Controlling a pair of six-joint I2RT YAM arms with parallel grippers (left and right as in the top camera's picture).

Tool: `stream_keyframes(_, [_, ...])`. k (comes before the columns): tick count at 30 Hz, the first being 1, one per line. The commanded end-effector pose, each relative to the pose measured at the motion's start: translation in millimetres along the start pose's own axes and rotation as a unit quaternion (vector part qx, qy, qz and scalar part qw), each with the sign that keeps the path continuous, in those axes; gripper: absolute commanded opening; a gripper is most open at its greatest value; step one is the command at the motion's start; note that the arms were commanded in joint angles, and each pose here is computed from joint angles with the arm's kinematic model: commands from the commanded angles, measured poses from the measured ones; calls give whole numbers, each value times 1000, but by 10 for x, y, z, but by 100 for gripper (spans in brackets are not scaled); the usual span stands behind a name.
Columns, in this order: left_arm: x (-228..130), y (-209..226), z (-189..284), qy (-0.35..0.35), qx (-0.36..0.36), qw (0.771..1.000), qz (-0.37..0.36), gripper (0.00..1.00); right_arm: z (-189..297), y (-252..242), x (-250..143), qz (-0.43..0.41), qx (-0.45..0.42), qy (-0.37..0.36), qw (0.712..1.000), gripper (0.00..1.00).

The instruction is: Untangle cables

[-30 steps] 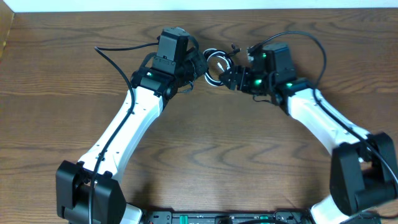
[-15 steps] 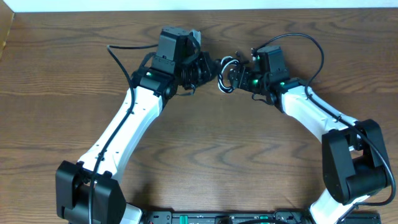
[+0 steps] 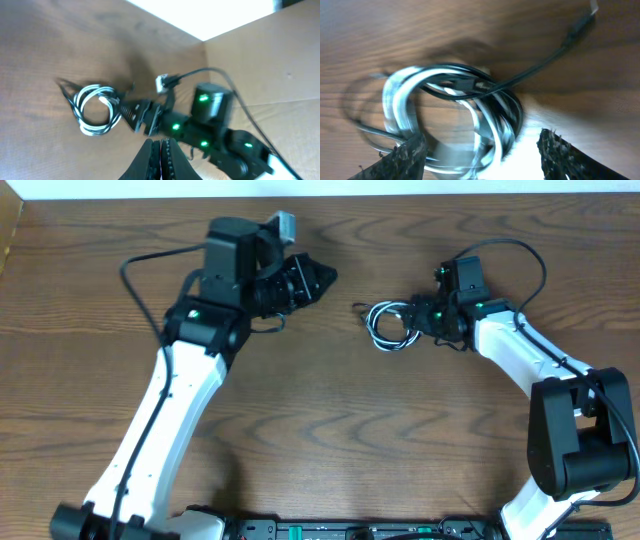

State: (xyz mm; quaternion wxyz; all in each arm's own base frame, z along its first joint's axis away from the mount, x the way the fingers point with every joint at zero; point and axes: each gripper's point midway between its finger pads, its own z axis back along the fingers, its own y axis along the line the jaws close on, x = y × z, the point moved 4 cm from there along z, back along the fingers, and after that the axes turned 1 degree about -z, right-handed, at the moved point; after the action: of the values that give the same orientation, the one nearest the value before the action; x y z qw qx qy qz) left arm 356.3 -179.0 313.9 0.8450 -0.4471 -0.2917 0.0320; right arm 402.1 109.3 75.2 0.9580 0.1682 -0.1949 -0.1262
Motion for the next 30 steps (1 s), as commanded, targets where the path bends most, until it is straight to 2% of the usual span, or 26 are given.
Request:
stream_keyframes(1, [101, -213, 203, -34, -19, 998, -54, 7, -32, -122, -48, 10, -24, 11, 1000, 67])
stream_keyframes(6, [133, -158, 282, -62, 22, 995, -80, 8, -24, -121, -88, 40, -17, 25, 999, 66])
stream_keyframes(12, [-56, 203, -98, 0, 79, 995, -64, 8, 129, 94, 18, 78, 43, 20, 996, 66])
stream_keyframes(13, [-82, 267, -188, 10, 85, 995, -59, 12, 179, 123, 58, 78, 48, 14, 996, 66])
stream_keyframes(15, [-129, 421, -387, 27, 101, 993, -52, 32, 280, 153, 132, 77, 54, 4, 996, 68])
stream_keyframes(17, [-185, 581, -583, 44, 115, 991, -44, 41, 391, 173, 204, 76, 56, -7, 996, 69])
stream_keyframes(23, [-328, 981, -1170, 73, 129, 988, -37, 43, 684, 72, 364, 59, 54, -36, 996, 71])
stream_keyframes(30, [-506, 1343, -1718, 79, 133, 988, -23, 45, 779, -9, 361, 57, 46, -34, 997, 72])
